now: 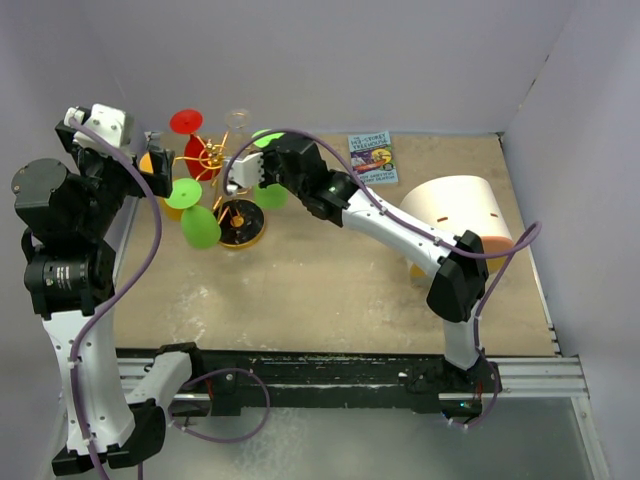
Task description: Place the wine glass upside down on the wine glass rack
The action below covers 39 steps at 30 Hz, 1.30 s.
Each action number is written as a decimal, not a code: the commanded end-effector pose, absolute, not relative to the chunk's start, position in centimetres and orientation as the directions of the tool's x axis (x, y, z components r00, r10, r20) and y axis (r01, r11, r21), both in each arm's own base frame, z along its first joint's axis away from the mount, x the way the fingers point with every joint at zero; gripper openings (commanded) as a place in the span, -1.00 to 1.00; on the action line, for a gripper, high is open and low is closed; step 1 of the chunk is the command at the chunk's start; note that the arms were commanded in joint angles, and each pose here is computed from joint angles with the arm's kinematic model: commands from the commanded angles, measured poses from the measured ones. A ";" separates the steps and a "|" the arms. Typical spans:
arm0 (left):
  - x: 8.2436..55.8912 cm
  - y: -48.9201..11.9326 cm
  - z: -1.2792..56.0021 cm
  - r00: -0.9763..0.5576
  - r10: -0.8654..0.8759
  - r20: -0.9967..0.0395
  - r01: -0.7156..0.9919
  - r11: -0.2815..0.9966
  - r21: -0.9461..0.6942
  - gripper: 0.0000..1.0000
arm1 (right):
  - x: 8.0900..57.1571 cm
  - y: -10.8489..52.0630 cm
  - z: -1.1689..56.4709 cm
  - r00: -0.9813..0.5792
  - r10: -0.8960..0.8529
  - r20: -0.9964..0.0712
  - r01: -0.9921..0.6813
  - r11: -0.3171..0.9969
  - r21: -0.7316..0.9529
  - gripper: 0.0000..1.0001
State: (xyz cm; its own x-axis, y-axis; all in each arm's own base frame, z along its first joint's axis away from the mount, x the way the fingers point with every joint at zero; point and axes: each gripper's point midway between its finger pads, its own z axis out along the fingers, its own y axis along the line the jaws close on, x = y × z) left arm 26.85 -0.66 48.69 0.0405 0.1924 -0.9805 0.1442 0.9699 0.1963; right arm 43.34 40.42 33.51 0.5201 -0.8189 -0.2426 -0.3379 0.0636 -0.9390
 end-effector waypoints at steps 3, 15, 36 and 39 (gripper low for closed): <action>26.7 -0.7 49.8 0.090 0.196 -0.976 0.141 0.968 0.207 0.98 | 43.1 38.8 37.9 0.504 -0.818 -0.278 -0.264 0.161 -0.951 -0.72; 26.9 -0.5 49.5 0.085 0.202 -0.976 0.132 0.968 0.212 0.98 | 42.8 38.2 38.1 0.496 -0.820 -0.284 -0.260 0.172 -0.950 -0.46; 28.8 -0.7 47.9 0.046 0.188 -0.981 0.162 0.968 0.193 0.98 | 41.7 34.5 36.3 0.422 -0.839 -0.344 -0.318 0.218 -0.923 0.41; 29.0 -0.6 47.7 0.046 0.183 -0.982 0.159 0.969 0.188 0.98 | 41.6 33.0 36.0 0.398 -0.834 -0.383 -0.343 0.252 -0.905 0.45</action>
